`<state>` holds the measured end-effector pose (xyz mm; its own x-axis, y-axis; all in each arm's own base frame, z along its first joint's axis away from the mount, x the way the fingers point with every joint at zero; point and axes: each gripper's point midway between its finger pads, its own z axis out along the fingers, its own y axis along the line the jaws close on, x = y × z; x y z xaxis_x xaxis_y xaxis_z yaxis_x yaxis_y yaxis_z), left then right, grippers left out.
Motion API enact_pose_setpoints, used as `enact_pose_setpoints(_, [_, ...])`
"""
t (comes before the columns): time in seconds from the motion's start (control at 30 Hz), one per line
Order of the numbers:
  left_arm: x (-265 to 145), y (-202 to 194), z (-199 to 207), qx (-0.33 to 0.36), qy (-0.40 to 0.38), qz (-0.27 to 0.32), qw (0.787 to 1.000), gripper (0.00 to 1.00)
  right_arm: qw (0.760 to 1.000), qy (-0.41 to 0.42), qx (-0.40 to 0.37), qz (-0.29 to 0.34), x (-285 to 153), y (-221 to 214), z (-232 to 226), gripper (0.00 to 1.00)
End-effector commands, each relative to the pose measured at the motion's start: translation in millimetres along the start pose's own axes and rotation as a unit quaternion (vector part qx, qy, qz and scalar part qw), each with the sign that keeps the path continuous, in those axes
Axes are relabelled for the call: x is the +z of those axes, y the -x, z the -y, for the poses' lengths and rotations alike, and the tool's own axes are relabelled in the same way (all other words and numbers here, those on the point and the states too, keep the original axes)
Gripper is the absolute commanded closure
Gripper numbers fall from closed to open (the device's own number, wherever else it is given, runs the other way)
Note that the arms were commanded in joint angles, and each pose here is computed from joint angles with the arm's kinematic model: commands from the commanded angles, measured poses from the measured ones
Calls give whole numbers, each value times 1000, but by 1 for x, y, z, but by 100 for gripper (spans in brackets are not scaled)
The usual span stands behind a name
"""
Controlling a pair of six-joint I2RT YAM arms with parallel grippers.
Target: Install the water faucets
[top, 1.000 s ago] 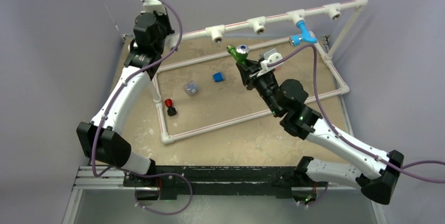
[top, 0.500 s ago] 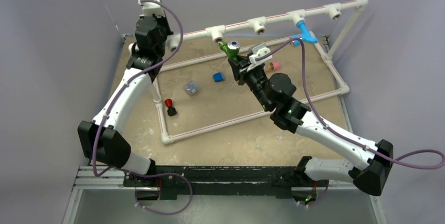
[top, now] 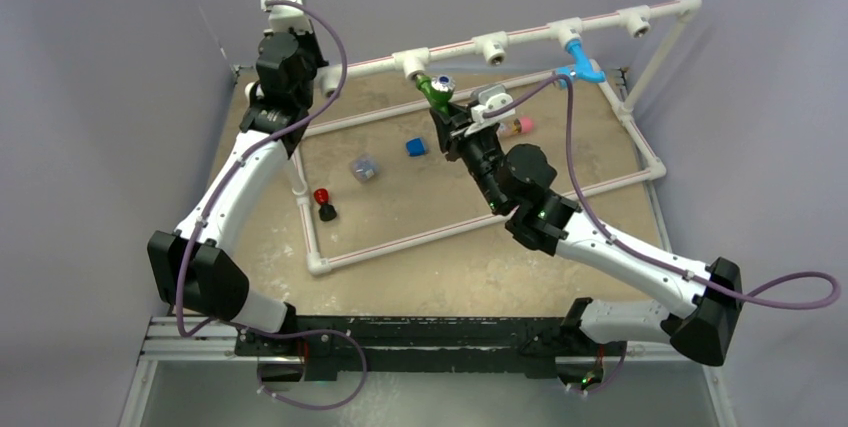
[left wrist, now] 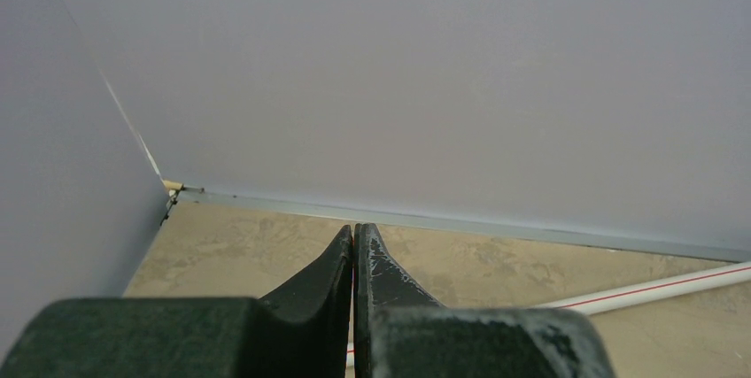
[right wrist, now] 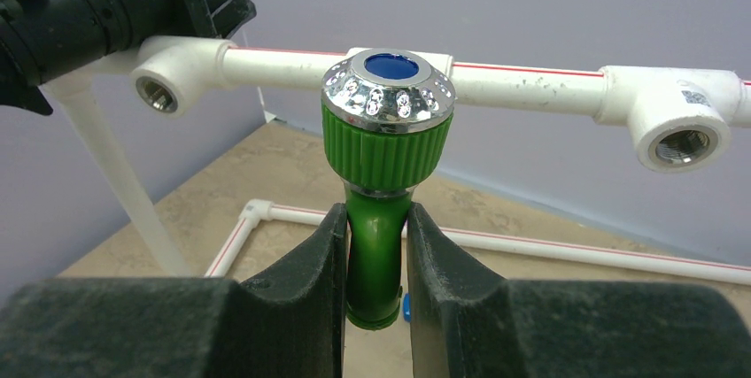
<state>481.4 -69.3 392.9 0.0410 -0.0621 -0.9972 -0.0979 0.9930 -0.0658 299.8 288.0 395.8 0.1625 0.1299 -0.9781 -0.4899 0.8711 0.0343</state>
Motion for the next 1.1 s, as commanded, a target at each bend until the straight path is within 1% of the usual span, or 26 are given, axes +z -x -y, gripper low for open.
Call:
enact_pose_setpoints(0.0, [-4, -65, 8, 25, -17, -101, 994, 100, 998, -24, 26, 58, 2, 37, 6, 100])
enact_pose_setpoints(0.13, [-4, -66, 8, 25, -18, -102, 994, 100, 999, -23, 20, 43, 6, 28, 0, 100])
enact_pose_setpoints(0.4, [-3, -67, 10, 25, -20, -105, 994, 100, 999, -34, 18, 34, 5, 19, -1, 100])
enact_pose_setpoints(0.73, [-1, -70, 11, 26, -23, -109, 993, 100, 997, -61, 17, 41, 10, 23, 3, 100])
enact_pose_setpoints(1.07, [-2, -71, 11, 28, -25, -110, 993, 100, 996, -64, 16, 51, 16, 30, 1, 100])
